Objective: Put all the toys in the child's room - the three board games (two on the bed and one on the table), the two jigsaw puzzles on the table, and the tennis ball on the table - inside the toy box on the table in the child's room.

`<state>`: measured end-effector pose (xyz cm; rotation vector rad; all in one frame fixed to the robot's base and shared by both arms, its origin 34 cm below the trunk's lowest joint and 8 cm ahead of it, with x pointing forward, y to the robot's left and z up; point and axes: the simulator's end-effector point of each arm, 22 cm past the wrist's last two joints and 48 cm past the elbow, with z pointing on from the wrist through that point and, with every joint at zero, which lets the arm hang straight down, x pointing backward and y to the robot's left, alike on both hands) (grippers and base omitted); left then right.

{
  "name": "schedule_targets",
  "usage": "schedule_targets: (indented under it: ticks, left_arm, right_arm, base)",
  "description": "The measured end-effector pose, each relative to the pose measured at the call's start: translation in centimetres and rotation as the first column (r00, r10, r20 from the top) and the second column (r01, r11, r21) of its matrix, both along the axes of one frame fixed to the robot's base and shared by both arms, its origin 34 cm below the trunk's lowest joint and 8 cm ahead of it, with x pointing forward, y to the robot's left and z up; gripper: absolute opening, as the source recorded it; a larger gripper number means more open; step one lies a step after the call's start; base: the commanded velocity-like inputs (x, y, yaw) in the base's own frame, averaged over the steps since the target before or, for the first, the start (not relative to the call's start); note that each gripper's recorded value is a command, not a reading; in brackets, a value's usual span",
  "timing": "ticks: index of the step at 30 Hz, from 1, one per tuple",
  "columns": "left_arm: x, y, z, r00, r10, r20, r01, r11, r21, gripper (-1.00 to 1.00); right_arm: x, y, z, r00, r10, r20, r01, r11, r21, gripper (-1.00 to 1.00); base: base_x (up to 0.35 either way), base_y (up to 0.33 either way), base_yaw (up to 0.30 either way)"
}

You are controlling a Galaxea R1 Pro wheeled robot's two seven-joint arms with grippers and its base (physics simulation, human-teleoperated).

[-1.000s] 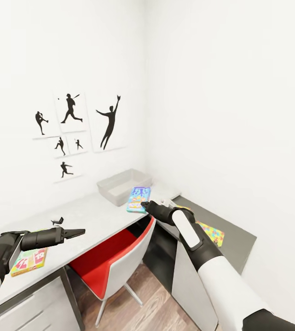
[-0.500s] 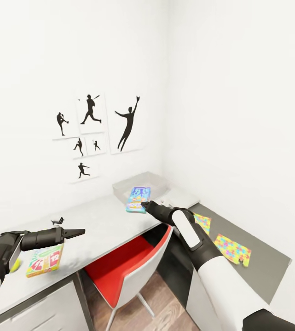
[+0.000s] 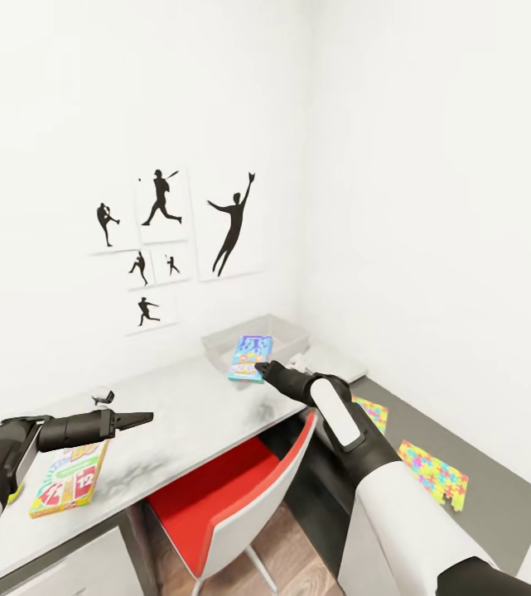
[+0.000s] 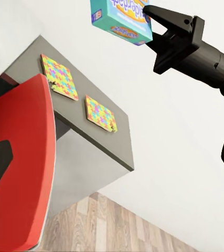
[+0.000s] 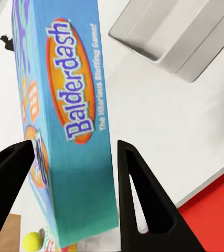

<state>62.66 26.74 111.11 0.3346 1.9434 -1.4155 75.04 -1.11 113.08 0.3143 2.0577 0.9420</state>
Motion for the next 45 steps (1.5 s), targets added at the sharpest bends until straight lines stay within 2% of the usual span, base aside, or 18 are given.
schedule_targets:
  ticks: [17,29,41,45]
  left_arm:
    - [0.0,-0.1,0.0,1.000,-0.001,0.000,0.001,1.000,-0.001,1.00]
    - [0.0,-0.1,0.2,1.000,-0.002,0.003,0.002,1.000,-0.002,1.00]
    - [0.0,-0.1,0.2,1.000,-0.002,0.003,0.002,1.000,-0.002,1.00]
    - [0.0,-0.1,0.2,1.000,-0.002,0.004,0.002,1.000,-0.002,1.00]
  right_arm:
    - [0.1,-0.1,0.1,1.000,-0.006,0.004,0.005,1.000,0.004,-1.00]
    - [0.1,-0.1,0.4,1.000,-0.006,0.008,0.006,1.000,0.004,-1.00]
    - [0.0,0.0,0.4,1.000,-0.004,0.008,0.004,1.000,0.005,-1.00]
    - [0.1,0.1,1.3,1.000,0.002,0.024,-0.002,1.000,0.006,-1.00]
  base:
    - [0.083,0.006,0.002]
    - [0.001,0.000,0.193]
    - [0.000,0.000,0.012]
    - [0.000,0.000,0.000]
